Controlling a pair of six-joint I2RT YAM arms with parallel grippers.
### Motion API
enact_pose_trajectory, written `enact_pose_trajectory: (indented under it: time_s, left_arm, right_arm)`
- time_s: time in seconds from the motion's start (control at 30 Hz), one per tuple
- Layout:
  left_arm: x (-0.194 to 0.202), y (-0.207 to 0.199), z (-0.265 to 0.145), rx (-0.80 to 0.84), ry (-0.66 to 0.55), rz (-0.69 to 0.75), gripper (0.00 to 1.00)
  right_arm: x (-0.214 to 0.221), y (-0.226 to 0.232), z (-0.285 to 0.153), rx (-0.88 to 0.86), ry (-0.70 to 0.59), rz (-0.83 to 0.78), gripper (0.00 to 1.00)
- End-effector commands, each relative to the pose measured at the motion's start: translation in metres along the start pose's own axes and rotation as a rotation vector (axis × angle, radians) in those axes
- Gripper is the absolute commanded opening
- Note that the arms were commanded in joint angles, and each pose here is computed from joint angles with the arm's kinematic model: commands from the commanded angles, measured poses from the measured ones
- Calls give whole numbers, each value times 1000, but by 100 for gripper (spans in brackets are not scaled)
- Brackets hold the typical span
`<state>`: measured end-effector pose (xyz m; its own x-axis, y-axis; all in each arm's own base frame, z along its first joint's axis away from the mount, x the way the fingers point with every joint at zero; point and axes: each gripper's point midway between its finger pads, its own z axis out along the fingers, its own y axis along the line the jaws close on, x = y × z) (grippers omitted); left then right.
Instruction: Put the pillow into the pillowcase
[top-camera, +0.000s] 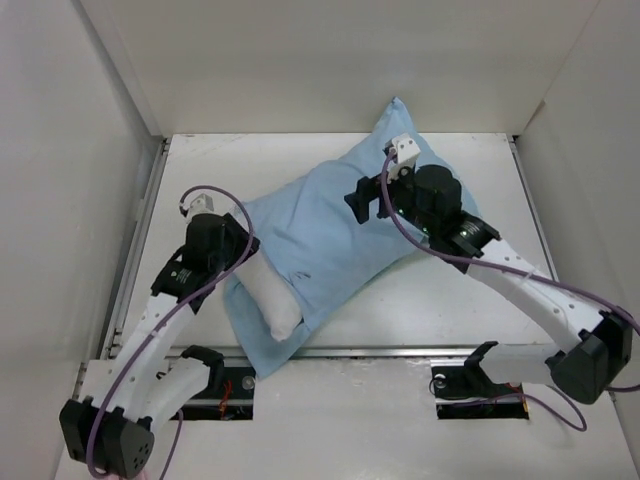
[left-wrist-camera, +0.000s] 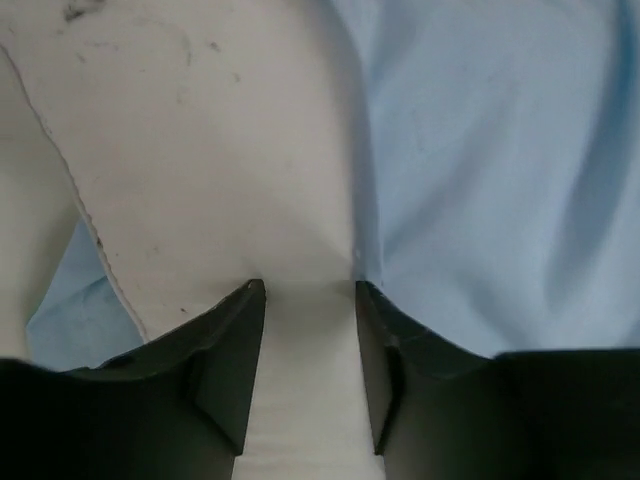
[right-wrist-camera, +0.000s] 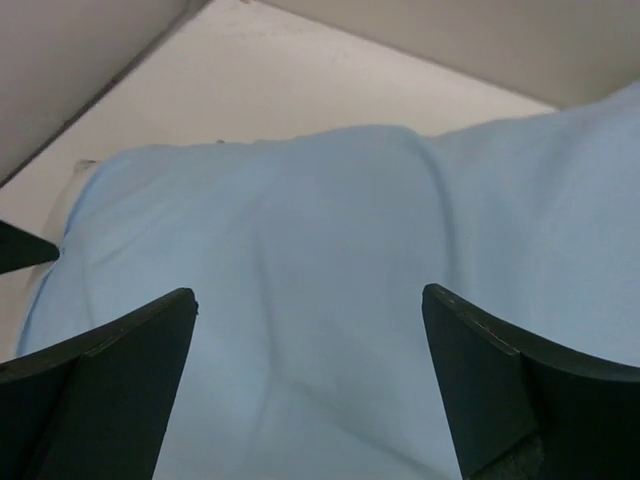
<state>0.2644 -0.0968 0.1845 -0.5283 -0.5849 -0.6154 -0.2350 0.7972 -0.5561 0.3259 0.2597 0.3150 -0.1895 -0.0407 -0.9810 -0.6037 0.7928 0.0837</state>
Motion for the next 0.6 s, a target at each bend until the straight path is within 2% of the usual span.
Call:
enact_pose_trajectory:
  time_s: [0.0, 0.03, 0.1, 0.13, 0.17, 0.27, 0.37, 0.4, 0.43, 0.5, 0.57]
  left_arm:
    - [20, 22, 15, -109, 79, 1, 36]
    - [31, 32, 21, -140, 107, -3, 19]
    - [43, 33, 27, -122, 146, -5, 0]
    - [56, 35, 31, -109, 180, -1, 0]
    - [52, 22, 37, -34, 162, 9, 0]
    - [75, -15, 40, 147, 255, 82, 0]
    - [88, -63, 42, 317, 297, 191, 0]
    - [92, -95, 34, 415, 303, 240, 0]
    - [101, -110, 30, 473, 338, 272, 0]
    - [120, -144, 26, 548, 384, 375, 0]
    - [126, -153, 29, 535, 401, 422, 0]
  right_arm:
    - [61, -12, 20, 112, 195, 138, 100]
    - [70, -12, 24, 116, 212, 147, 100]
    - [84, -15, 31, 132, 246, 156, 100]
    - [87, -23, 32, 183, 247, 162, 100]
    - [85, -26, 35, 204, 241, 159, 100]
    - [88, -40, 31, 285, 245, 156, 100]
    - [74, -51, 23, 349, 201, 150, 100]
    - [68, -54, 17, 365, 186, 150, 100]
    - [67, -56, 16, 381, 182, 147, 100]
    - [58, -62, 8, 417, 156, 146, 100]
    - [51, -64, -2, 427, 147, 137, 100]
